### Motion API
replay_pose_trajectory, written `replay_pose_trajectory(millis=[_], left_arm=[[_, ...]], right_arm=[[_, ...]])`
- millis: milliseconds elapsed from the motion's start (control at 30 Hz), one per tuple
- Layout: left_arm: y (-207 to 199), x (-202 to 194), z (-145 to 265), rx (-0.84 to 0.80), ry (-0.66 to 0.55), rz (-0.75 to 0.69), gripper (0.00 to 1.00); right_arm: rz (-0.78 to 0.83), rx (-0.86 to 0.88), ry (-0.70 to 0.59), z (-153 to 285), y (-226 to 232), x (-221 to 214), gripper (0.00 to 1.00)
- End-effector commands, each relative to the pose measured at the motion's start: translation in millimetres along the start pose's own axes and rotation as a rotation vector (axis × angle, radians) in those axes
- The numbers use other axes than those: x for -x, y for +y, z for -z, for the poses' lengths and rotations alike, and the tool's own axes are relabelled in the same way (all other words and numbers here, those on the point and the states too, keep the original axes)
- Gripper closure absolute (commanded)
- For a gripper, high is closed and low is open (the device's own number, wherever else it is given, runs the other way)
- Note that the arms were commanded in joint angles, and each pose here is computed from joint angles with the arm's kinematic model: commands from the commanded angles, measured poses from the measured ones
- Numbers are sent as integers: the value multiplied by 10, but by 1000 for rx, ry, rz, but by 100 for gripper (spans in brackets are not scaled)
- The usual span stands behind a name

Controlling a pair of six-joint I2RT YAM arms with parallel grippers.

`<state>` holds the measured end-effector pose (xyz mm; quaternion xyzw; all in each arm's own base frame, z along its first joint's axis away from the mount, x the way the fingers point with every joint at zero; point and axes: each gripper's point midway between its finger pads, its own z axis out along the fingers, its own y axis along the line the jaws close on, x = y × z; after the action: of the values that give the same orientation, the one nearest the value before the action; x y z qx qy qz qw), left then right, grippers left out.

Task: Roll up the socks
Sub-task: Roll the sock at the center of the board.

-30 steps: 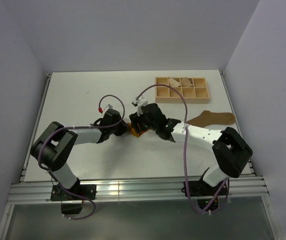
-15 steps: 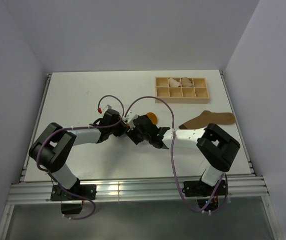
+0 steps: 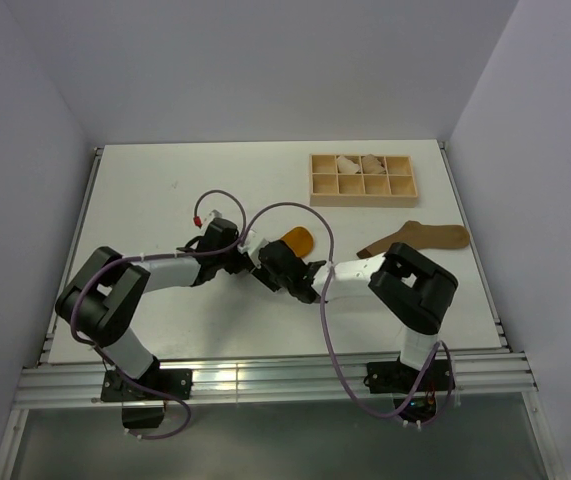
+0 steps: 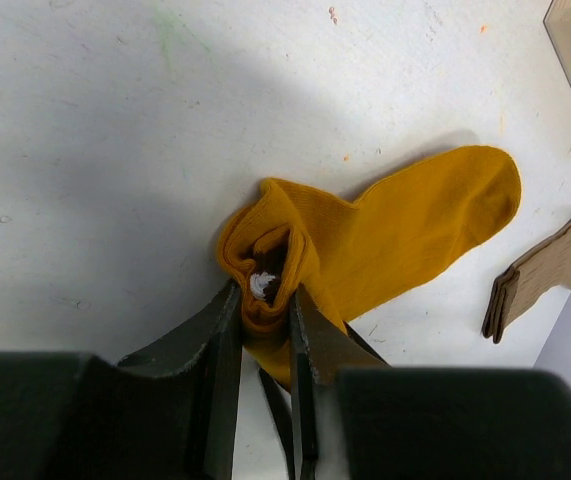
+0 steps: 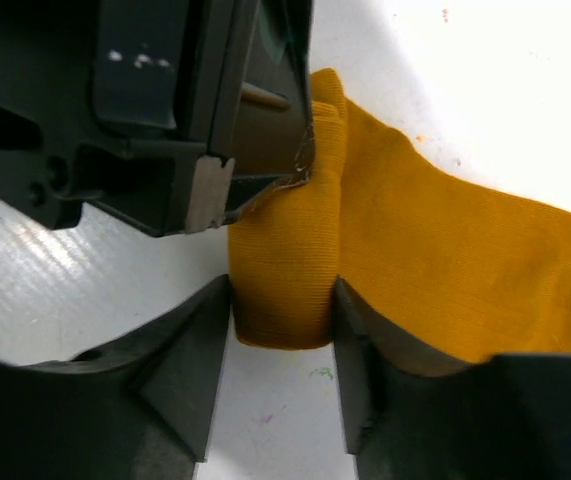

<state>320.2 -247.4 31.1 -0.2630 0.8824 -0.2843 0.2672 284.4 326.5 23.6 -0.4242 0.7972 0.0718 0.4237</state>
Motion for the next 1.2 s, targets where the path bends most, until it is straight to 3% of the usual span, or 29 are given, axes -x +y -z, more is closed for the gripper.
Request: replay_pose_trajectory(millis=[0,200,367,467,500,600,1167], left_arm=[[193,-83,59,60,29,-5,99],[125,-150,70,16,60,32,98],[86,-151,130,-3,58,65,91],[59,-112,223,-24,36,93,65],[84,-50,228,-14,2,101,50],[82,38,296,-27,-35,124,38],[-126,221,344,-127,-63,94,40]], right_arm=[[12,-41,-37,-57,-7,117,51],[4,-48,3,-120,41,-51,59],[-5,-43,27,-146,74,-142,84],[-27,-29,32,-102,99,-172,97],[-37,-26,26,-79,96,-153,98],[-98,19,21,-16,165,-197,99],[-448,250,29,60,-71,-343,100]])
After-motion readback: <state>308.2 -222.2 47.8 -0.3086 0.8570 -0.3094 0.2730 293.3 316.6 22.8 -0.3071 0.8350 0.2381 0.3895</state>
